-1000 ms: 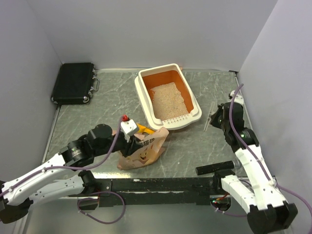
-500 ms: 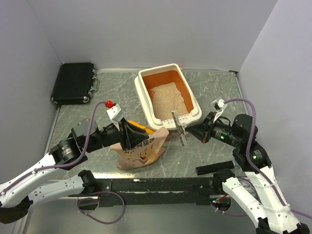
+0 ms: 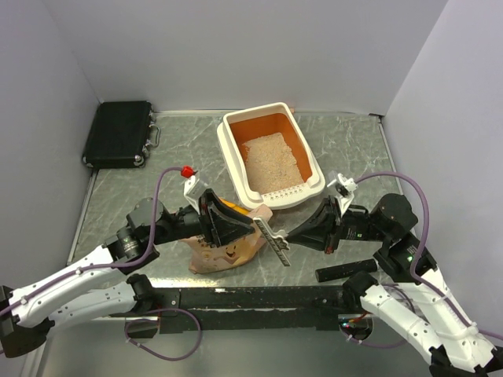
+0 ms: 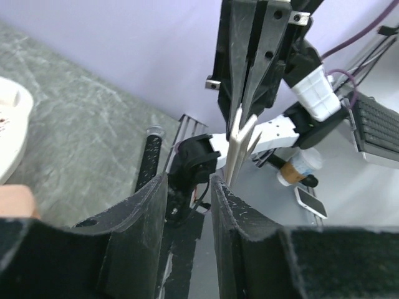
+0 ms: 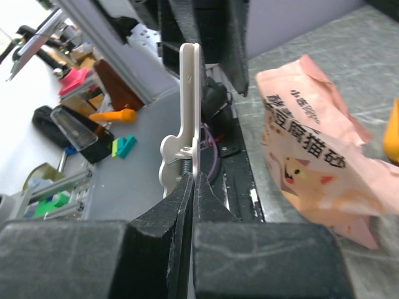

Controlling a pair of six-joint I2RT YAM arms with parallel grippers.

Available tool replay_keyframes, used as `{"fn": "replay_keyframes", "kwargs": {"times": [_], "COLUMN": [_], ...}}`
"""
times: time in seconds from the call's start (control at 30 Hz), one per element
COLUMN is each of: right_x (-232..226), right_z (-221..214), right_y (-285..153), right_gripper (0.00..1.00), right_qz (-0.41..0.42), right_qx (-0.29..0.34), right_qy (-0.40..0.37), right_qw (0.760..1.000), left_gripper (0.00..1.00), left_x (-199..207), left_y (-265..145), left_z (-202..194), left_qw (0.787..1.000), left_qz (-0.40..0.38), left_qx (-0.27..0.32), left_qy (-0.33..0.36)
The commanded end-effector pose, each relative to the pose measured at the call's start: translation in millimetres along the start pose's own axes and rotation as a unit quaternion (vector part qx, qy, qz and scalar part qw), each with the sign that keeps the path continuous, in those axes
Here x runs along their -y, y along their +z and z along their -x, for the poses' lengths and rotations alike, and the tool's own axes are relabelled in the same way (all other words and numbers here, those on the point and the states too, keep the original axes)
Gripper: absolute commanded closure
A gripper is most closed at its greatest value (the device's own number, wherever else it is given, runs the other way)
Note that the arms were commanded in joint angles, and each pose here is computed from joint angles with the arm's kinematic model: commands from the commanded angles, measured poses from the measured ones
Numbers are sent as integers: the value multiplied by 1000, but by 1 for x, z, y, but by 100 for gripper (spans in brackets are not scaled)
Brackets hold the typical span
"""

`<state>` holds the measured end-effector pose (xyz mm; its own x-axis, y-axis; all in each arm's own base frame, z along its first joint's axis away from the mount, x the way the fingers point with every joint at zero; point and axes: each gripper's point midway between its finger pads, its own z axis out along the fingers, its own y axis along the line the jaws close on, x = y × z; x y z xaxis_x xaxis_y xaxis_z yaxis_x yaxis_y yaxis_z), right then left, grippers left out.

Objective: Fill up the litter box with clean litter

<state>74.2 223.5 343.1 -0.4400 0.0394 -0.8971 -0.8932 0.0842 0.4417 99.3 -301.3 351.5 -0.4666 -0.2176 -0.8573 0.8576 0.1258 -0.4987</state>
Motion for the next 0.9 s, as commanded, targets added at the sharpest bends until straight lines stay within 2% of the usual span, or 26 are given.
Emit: {"fn": "replay_keyframes", "kwargs": {"times": [0.0, 0.23, 0.67, 0.77, 0.83, 0.87], "right_x": [-10, -6, -12, -10, -9, -9], "right_z": [14, 18, 10, 10, 10, 11], "right_y": [5, 11, 27, 29, 30, 30], "right_gripper": [100, 100, 100, 100, 100, 100], "right_qz": [17, 13, 44, 42, 39, 39], "right_qx": [21, 31, 15, 19, 20, 21], "right_qy": [-29, -28, -14, -14, -11, -12], "right_qw": [999, 999, 999, 999, 999, 999], "left_gripper": [61, 62, 62, 70, 82, 85], "left_x": [31, 46, 43, 44, 44, 44], "left_y": [2, -8, -8, -8, -8, -8], "left_z": [18, 20, 18, 16, 14, 13], "left_qw": [997, 994, 994, 994, 994, 994], "left_qz": [-71, -99, -97, -100, -101, -103], "left_qx": [35, 44, 41, 38, 34, 33], "left_qy": [8, 17, 28, 32, 33, 34]}}
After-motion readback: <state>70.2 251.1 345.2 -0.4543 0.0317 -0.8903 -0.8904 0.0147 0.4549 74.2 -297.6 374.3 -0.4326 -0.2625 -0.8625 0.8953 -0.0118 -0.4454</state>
